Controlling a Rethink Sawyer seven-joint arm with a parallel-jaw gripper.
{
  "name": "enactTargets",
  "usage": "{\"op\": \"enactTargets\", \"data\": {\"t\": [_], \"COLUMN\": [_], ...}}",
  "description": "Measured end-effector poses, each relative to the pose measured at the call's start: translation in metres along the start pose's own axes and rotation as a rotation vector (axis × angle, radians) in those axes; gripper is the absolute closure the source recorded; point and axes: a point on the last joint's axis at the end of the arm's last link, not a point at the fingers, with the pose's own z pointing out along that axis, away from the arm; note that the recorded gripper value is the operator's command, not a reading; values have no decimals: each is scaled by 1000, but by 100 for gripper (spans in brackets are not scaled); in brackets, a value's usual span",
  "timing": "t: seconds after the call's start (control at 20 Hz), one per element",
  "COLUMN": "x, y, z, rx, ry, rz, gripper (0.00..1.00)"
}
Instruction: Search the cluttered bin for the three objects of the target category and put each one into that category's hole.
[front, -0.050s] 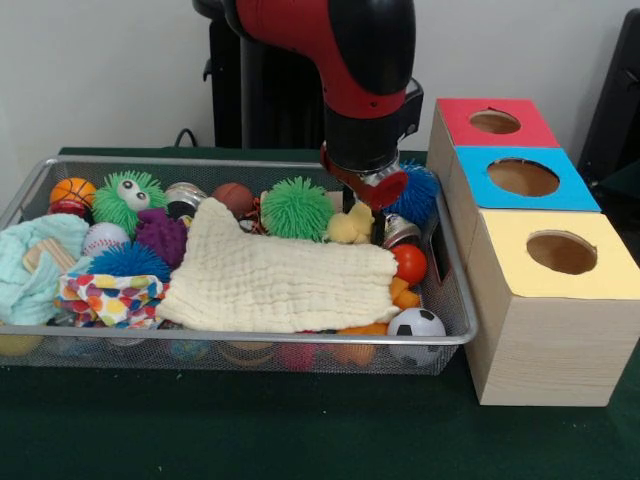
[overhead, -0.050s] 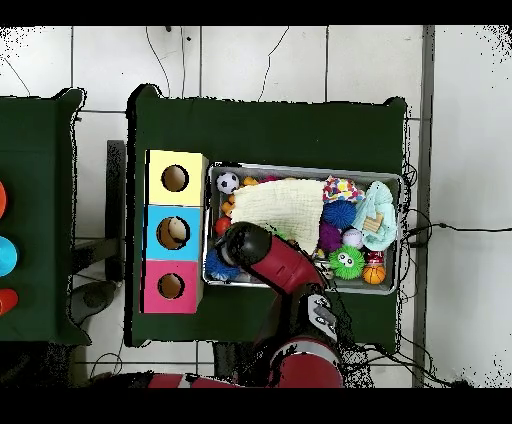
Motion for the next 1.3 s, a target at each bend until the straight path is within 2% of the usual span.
{"op": "enactTargets", "data": {"t": [0.1, 0.15, 0.35, 0.65, 0.95, 1.1, 1.3], "x": [-9, -15, -14, 2, 9, 12, 18], "y": [-2, -4, -6, -3, 1, -1, -10], "z": [10, 17, 19, 23, 16, 1, -19], "rx": [-23, -34, -31, -9, -6, -5, 4], "ry": [-47, -77, -88, -99, -105, -64, 61], "rz": [-1, -5, -23, -61, -78, -68, -37], "gripper": [0, 100, 100, 100, 100, 100, 100]}}
